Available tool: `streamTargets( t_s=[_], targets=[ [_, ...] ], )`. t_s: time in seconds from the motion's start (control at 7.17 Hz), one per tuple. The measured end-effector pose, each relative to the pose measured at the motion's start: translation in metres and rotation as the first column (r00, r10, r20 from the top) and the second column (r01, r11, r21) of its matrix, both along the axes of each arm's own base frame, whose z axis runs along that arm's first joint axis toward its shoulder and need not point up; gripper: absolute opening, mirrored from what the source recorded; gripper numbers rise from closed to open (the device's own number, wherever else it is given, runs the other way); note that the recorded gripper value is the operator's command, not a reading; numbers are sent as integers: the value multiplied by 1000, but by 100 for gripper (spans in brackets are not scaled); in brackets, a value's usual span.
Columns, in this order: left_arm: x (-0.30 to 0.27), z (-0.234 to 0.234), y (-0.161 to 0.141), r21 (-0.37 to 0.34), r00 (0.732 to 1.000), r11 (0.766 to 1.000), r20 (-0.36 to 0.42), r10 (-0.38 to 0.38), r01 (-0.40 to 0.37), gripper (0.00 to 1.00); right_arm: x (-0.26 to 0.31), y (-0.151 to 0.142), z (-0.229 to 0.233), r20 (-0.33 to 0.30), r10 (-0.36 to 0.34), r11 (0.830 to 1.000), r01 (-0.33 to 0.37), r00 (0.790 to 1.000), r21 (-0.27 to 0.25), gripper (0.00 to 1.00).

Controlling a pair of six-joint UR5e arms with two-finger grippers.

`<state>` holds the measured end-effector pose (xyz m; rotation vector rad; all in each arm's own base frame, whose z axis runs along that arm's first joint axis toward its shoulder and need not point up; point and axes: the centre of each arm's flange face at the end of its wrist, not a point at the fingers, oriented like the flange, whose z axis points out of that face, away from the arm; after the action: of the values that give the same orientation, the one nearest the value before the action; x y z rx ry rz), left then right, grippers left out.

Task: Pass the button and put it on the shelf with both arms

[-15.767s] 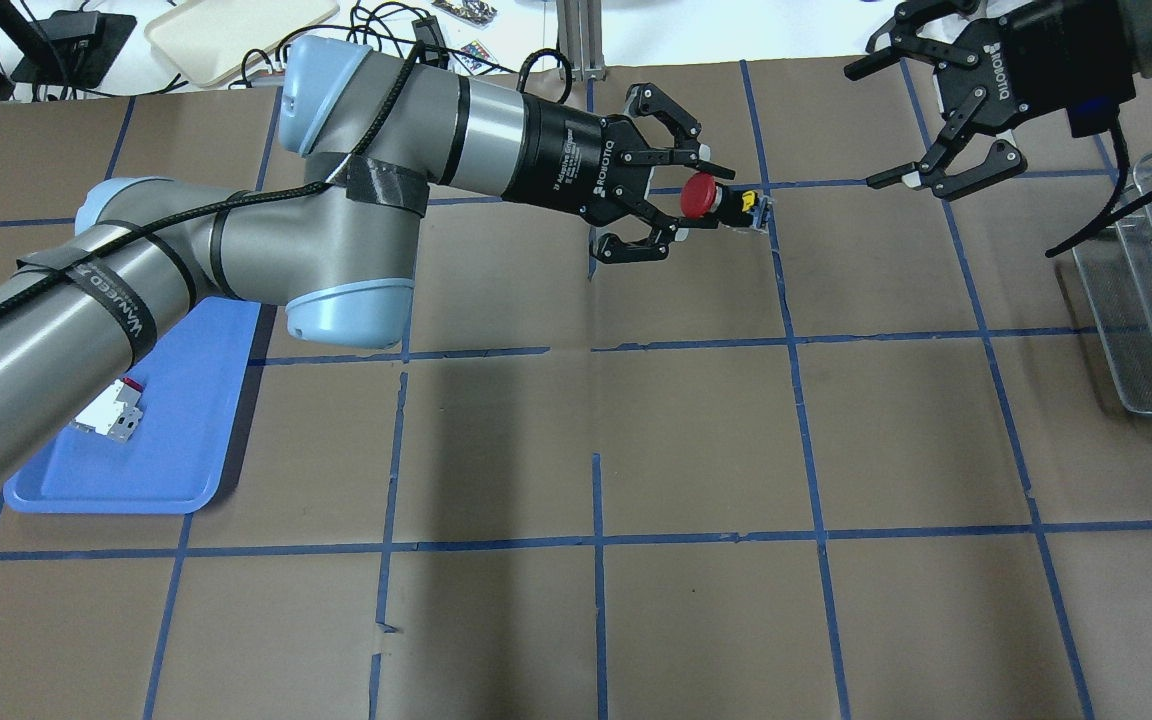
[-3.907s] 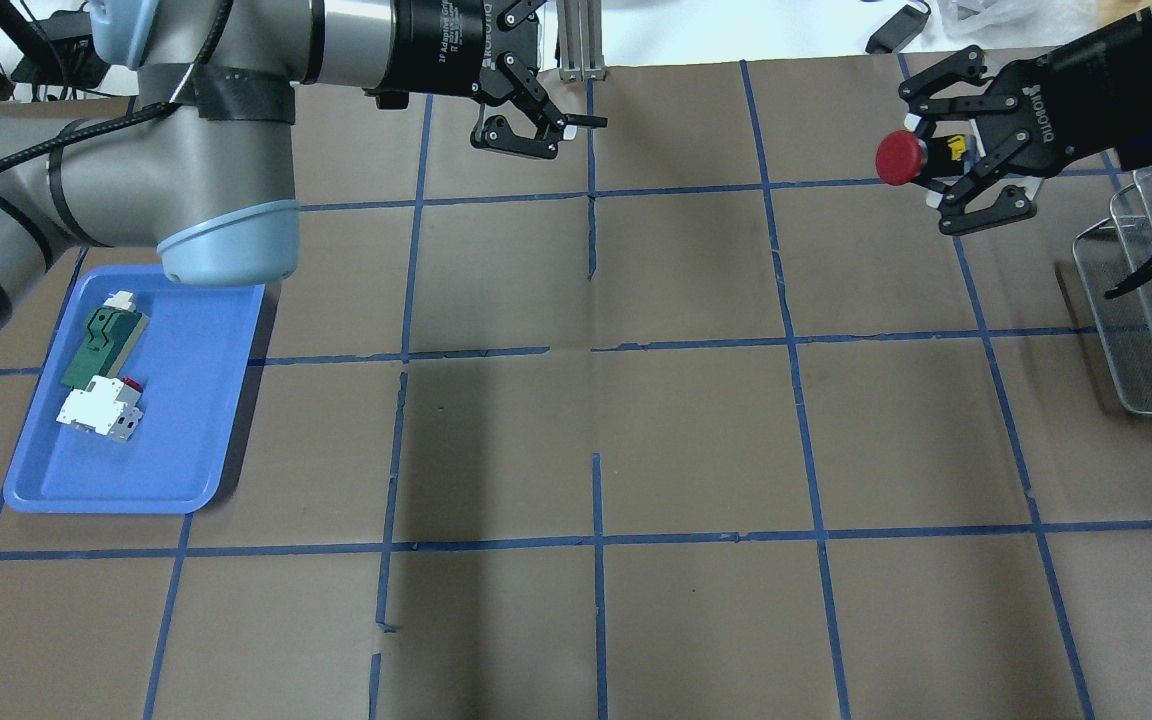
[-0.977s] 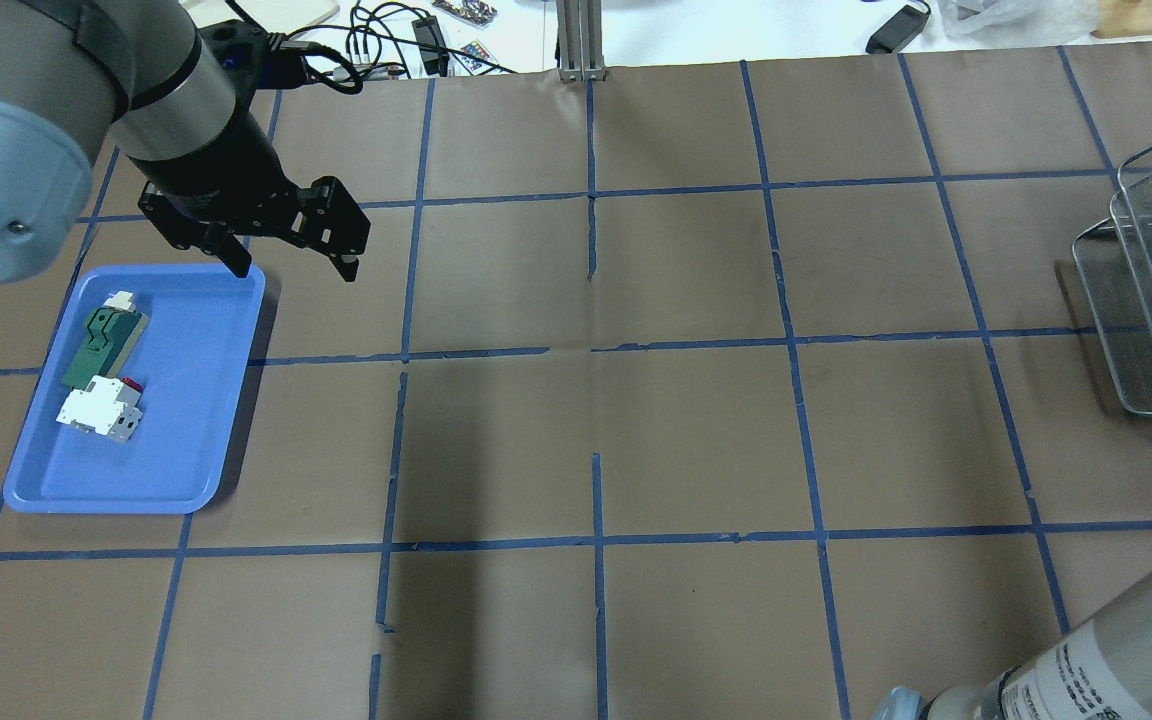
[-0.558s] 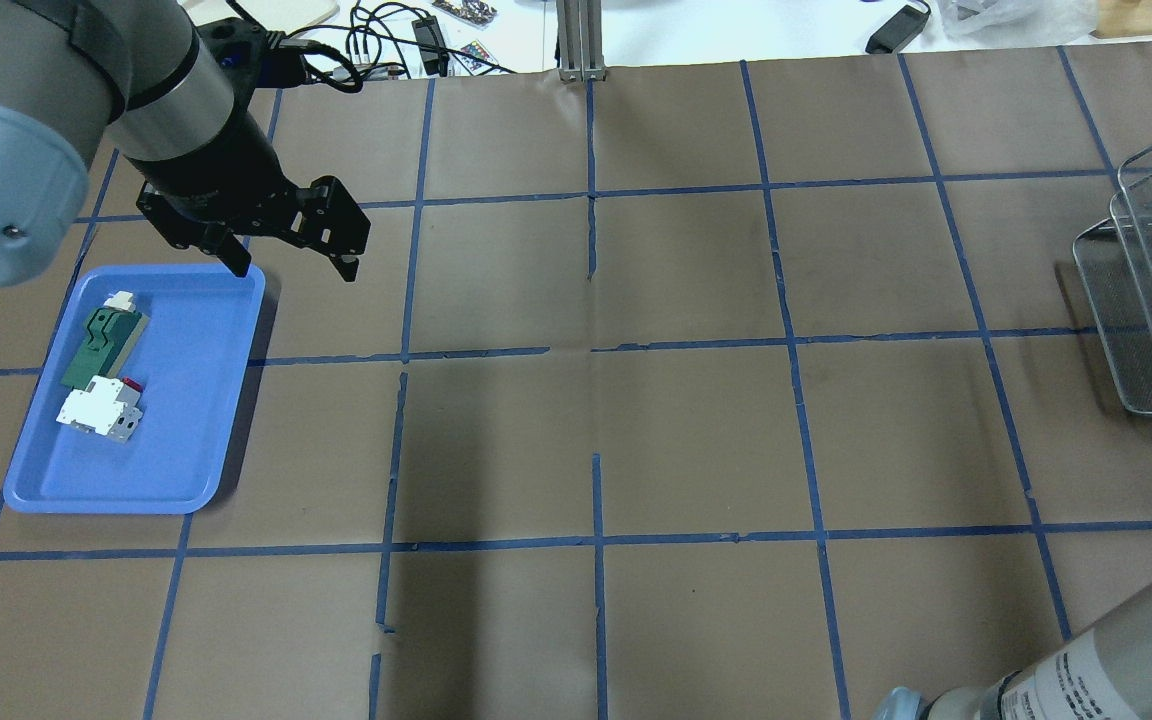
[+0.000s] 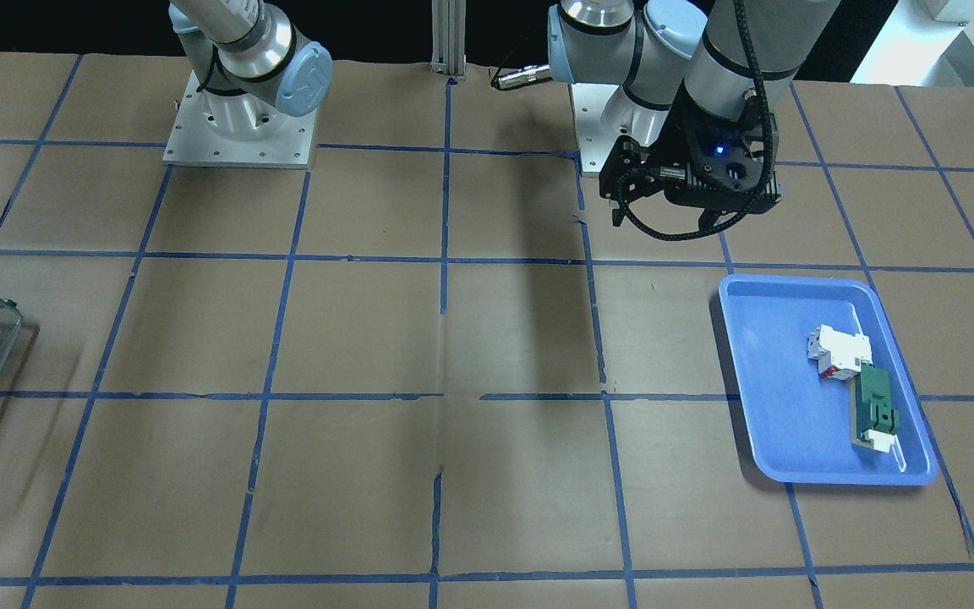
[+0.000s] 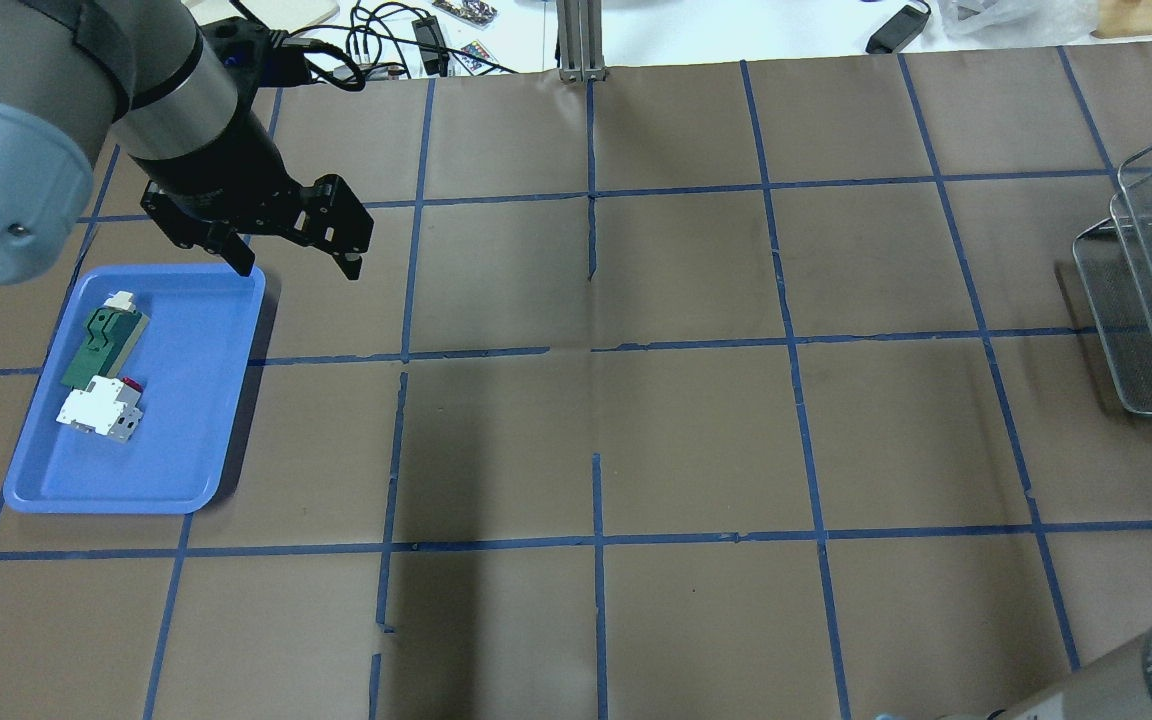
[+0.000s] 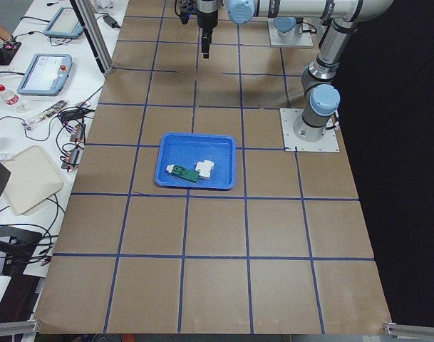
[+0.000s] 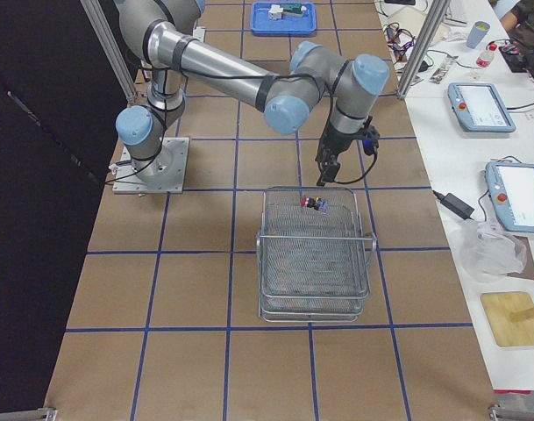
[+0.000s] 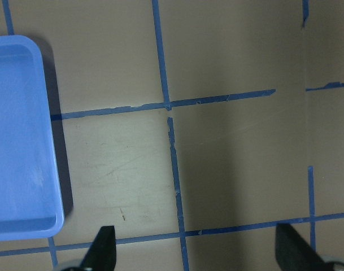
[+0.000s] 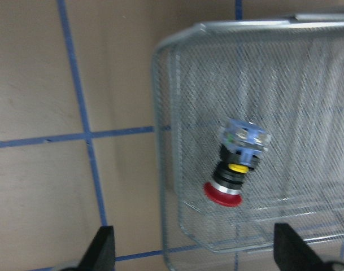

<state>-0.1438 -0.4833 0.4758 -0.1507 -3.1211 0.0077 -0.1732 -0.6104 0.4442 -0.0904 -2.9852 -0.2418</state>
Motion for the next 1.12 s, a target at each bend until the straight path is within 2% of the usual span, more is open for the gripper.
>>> streamTargets(
  t_s=[0.14, 0.42, 0.7, 0.98, 1.12],
  targets=[
    [0, 0, 0, -1, 1000, 1000, 0, -1, 1, 100, 52, -2, 13, 9, 8, 999, -7, 1000, -36, 100],
    [-1, -1, 1, 2, 1000, 1000, 1, -1, 1, 100, 143, 23, 30, 63, 35, 996, -30, 997, -86, 100],
    [-1, 0, 2, 0, 1000, 1000, 1, -4, 4, 100, 215, 73, 34, 124, 71, 992, -57, 990, -109, 100],
    [-1, 2, 3, -3, 1000, 1000, 1, -4, 4, 100, 266, 124, 34, 133, 55, 993, -40, 990, -113, 100],
    [-1, 2, 3, -3, 1000, 1000, 1, -3, 3, 100, 286, 139, 41, 131, 61, 991, -45, 990, -128, 100]
  ],
)
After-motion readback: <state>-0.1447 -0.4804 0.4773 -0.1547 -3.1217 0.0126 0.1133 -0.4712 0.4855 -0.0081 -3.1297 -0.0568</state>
